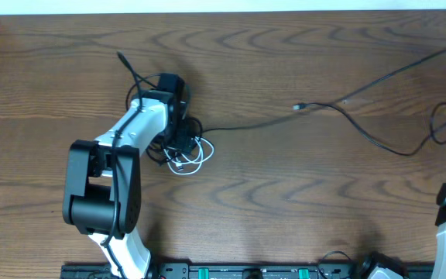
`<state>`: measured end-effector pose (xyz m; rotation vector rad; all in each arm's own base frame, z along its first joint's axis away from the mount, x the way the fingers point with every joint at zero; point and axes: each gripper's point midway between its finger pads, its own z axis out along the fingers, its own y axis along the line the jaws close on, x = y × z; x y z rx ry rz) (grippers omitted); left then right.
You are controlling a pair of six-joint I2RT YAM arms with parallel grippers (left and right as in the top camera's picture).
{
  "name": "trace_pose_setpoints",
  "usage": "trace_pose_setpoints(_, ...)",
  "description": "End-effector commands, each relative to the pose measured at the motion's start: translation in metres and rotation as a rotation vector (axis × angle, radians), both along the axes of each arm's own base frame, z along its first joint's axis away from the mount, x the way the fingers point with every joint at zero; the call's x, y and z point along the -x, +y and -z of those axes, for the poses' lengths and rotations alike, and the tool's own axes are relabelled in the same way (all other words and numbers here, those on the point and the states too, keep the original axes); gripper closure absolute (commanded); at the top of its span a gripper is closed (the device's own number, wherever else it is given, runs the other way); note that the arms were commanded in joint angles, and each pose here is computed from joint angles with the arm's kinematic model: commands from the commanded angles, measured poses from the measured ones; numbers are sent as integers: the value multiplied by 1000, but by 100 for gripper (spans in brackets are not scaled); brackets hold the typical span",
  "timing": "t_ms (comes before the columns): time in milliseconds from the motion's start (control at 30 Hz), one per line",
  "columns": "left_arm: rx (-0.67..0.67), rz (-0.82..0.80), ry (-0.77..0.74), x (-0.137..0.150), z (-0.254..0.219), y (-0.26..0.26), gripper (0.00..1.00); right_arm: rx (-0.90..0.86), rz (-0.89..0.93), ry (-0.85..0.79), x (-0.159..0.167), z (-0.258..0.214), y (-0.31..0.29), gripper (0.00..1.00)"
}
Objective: Untangle cables
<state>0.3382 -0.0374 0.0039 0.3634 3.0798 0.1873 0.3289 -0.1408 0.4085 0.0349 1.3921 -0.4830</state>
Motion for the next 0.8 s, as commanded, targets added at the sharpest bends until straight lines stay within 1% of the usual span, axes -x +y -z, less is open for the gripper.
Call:
trace_pose_setpoints(0, -53, -46, 18, 2, 4, 26, 2, 15, 90, -12, 13, -7, -26, 99)
trace_pose_setpoints(200, -54, -106, 24, 3, 4, 47, 2, 15, 171, -9, 27, -6, -52, 99)
trace_pose_setpoints(367, -61, -160, 24, 4, 4, 66, 2, 1, 204, 12, 27, 3, -67, 99)
trace_pose_setpoints(567, -126, -228, 24, 8, 2, 100, 2, -9, 254, 25, 30, 11, -89, 99)
trace_pose_setpoints(767, -129, -277, 22, 10, 1, 116, 2, 8, 318, 19, 44, 9, -107, 99)
